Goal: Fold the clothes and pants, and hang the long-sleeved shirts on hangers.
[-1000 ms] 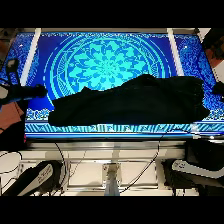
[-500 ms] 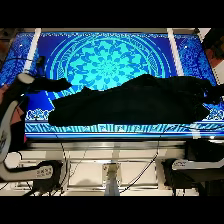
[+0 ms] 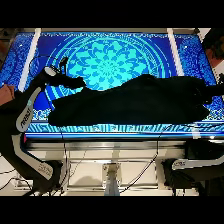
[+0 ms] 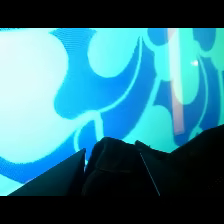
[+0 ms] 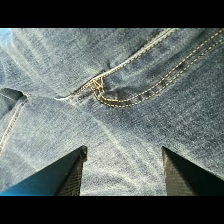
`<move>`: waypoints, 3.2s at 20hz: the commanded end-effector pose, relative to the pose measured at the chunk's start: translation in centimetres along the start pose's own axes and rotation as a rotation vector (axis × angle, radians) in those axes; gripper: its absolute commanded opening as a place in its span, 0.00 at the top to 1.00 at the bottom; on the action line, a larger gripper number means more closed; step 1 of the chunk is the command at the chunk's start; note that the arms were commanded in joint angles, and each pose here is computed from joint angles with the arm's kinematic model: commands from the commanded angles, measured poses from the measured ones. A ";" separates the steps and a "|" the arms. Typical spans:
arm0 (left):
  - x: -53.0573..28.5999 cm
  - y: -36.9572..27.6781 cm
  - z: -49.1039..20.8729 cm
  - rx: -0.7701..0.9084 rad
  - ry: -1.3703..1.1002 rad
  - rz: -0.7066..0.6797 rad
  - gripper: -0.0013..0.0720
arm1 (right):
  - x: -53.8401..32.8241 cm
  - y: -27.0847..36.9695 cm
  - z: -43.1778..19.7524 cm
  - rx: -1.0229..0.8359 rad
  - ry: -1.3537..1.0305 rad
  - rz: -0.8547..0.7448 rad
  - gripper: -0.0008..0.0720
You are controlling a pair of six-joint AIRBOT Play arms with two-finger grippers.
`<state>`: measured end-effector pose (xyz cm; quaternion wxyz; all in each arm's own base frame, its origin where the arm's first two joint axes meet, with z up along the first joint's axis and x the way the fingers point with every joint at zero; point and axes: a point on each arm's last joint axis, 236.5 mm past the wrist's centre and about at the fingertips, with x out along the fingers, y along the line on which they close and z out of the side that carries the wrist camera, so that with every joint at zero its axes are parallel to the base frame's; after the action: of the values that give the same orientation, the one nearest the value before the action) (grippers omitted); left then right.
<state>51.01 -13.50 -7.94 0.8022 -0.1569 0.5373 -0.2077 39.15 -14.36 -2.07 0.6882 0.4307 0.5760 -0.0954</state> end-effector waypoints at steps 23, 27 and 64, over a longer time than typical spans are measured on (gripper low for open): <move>-20.9 -4.5 16.3 0.552 -0.410 0.467 0.96 | 0.1 0.0 0.6 -0.012 -0.023 0.000 0.26; -23.4 -2.1 17.9 0.535 -0.471 0.626 0.96 | 0.1 0.0 0.6 -0.012 -0.023 0.000 0.26; -24.3 2.7 19.2 0.240 -0.590 0.683 0.96 | 7.4 -2.2 -6.1 0.072 0.394 -0.029 0.53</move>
<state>61.18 1.49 17.54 0.9569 0.0705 0.2752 0.0606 35.51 -8.87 -9.22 0.5416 0.4594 0.7029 -0.0389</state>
